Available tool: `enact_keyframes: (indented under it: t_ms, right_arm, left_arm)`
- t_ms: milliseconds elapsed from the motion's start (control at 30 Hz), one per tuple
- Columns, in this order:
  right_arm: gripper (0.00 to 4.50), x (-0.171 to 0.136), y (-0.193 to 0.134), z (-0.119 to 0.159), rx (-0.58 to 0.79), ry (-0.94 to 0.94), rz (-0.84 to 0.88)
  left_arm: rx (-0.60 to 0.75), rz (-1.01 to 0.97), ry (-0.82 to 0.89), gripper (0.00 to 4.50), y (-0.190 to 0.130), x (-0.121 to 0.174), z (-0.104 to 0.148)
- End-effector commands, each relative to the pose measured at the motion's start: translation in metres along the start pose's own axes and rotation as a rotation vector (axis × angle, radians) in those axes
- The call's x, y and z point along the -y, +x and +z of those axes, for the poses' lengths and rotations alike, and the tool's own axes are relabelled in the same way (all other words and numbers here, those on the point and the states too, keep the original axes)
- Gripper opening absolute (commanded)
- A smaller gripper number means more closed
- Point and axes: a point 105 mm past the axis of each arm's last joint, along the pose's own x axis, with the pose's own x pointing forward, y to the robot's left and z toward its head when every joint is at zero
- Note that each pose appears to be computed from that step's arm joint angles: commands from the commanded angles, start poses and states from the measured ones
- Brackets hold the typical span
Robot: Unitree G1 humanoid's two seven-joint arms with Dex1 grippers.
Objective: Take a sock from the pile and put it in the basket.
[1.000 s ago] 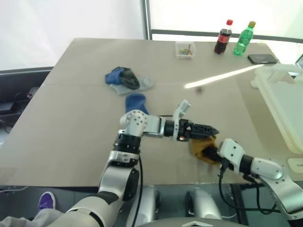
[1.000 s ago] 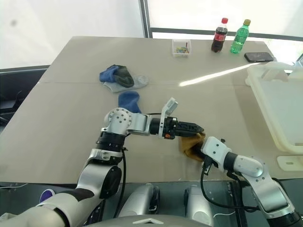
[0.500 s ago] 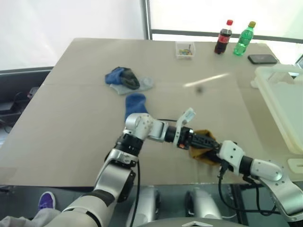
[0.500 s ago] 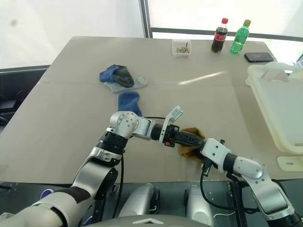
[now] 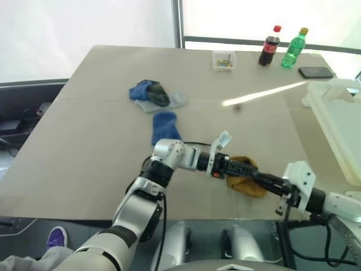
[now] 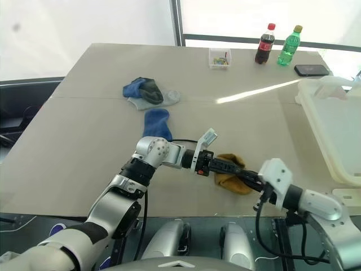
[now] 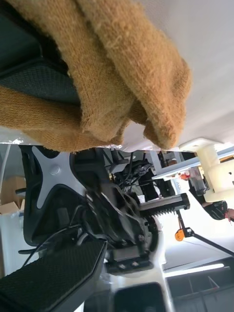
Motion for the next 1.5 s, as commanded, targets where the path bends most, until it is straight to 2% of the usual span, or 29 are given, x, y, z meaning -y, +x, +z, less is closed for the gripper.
enact_keyframes:
  t_ms: [33, 133, 333, 433, 533, 800, 1000, 1033, 1100, 1200, 1300, 1500]
  right_arm:
    - [0.06, 0.009, -0.004, 0.010, 0.014, -0.001, -0.059]
    - [0.90, 0.010, -0.002, 0.009, 0.016, 0.011, -0.072]
    - [3.50, 0.015, 0.009, 0.016, 0.054, 0.006, -0.123]
    - [3.50, 0.023, 0.024, 0.015, 0.044, -0.020, -0.161]
    - [3.50, 0.019, 0.045, 0.012, 0.011, -0.007, -0.141]
    - [3.50, 0.019, 0.055, 0.005, -0.091, 0.014, -0.143]
    - [3.50, 0.020, 0.052, -0.002, -0.153, 0.048, -0.139]
    - [3.00, 0.020, 0.051, -0.004, -0.157, 0.053, -0.142]
    - [2.49, 0.021, 0.051, -0.002, -0.152, 0.059, -0.148]
    - [1.12, 0.020, 0.049, 0.008, -0.116, 0.075, -0.153]
    - [0.03, 0.017, 0.046, 0.015, -0.099, 0.101, -0.160]
    - [0.03, 0.008, 0.037, 0.012, -0.147, 0.165, -0.198]
  left_arm:
    - [-0.002, 0.086, 0.162, 4.50, -0.011, -0.012, -0.008]
    - [0.052, 0.085, 0.399, 4.50, -0.028, 0.009, 0.004]
    - [0.115, 0.164, 0.751, 4.50, -0.061, 0.036, 0.013]
    - [0.111, 0.171, 0.877, 4.50, -0.077, 0.046, 0.008]
    - [0.090, 0.250, 0.976, 4.50, -0.085, 0.038, 0.004]
    - [0.159, 0.293, 0.968, 4.50, -0.087, 0.039, 0.005]
    - [0.139, 0.283, 1.023, 4.50, -0.089, 0.043, -0.002]
    - [0.136, 0.287, 1.031, 4.50, -0.089, 0.042, -0.003]
    - [0.139, 0.292, 1.037, 4.50, -0.089, 0.041, -0.002]
    - [0.144, 0.299, 1.041, 4.50, -0.089, 0.040, -0.002]
    - [0.142, 0.299, 1.038, 4.50, -0.088, 0.039, -0.003]
    - [0.130, 0.302, 1.048, 4.50, -0.088, 0.036, -0.003]
